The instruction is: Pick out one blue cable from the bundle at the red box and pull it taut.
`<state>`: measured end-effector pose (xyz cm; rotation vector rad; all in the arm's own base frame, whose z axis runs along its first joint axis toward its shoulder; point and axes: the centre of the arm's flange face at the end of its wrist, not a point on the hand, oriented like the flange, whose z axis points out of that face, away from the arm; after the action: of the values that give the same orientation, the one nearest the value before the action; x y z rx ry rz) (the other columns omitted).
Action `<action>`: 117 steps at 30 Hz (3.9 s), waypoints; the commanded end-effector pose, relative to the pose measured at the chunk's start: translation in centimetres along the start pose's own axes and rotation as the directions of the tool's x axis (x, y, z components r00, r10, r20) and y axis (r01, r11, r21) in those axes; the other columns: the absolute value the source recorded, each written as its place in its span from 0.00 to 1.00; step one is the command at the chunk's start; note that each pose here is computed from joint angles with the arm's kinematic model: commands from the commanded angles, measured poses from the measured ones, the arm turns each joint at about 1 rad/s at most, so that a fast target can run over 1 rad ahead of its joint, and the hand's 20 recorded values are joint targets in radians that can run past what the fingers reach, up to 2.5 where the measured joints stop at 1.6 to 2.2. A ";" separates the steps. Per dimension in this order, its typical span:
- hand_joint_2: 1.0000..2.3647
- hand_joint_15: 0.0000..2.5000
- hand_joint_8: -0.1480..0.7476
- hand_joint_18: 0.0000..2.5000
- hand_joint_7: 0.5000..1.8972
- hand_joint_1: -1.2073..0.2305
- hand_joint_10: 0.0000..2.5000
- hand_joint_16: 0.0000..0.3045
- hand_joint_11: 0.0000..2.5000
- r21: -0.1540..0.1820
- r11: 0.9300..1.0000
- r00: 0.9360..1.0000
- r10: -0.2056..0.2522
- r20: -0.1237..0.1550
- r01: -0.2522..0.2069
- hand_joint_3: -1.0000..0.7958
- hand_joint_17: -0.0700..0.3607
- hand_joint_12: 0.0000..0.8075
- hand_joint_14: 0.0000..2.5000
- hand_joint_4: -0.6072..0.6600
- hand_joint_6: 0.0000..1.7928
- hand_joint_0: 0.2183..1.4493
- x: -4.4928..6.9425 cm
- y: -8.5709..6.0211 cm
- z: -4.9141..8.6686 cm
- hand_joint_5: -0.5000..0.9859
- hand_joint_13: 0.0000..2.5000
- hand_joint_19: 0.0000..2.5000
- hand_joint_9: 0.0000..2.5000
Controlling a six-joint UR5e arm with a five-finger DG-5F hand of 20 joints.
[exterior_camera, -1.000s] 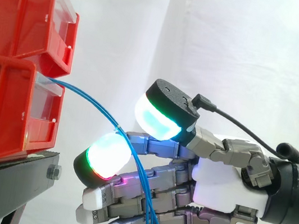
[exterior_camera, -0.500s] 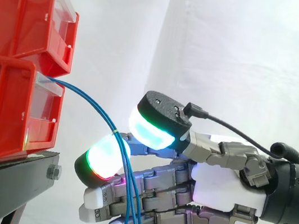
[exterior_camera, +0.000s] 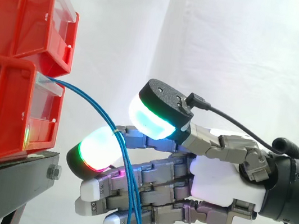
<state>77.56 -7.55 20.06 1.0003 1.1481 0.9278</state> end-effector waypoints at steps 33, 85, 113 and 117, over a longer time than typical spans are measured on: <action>0.01 0.09 0.39 0.17 0.51 0.49 0.01 0.16 0.19 -0.017 0.999 0.998 0.035 -0.055 -0.036 0.32 0.42 0.36 0.00 0.56 0.28 0.28 1.4 -0.9 0.1 0.26 0.17 0.20 0.27; 0.00 0.10 0.41 0.19 0.26 0.45 0.01 0.18 0.23 -0.014 0.999 0.995 0.040 -0.088 -0.042 0.28 0.44 0.39 0.00 0.59 0.44 0.22 0.1 0.6 1.2 0.22 0.18 0.20 0.27; 0.01 0.10 0.39 0.21 0.30 0.33 0.01 0.16 0.24 0.006 0.998 0.996 0.062 -0.057 -0.061 0.36 0.41 0.37 0.00 0.55 0.44 0.28 0.5 0.5 1.0 0.22 0.19 0.20 0.29; 0.01 0.11 0.39 0.21 0.29 0.33 0.01 0.16 0.24 0.003 0.997 0.996 0.074 -0.056 -0.074 0.36 0.41 0.37 0.00 0.56 0.45 0.28 0.5 0.5 1.1 0.22 0.20 0.21 0.29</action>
<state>78.64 -7.12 20.52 1.0245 1.1689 1.0137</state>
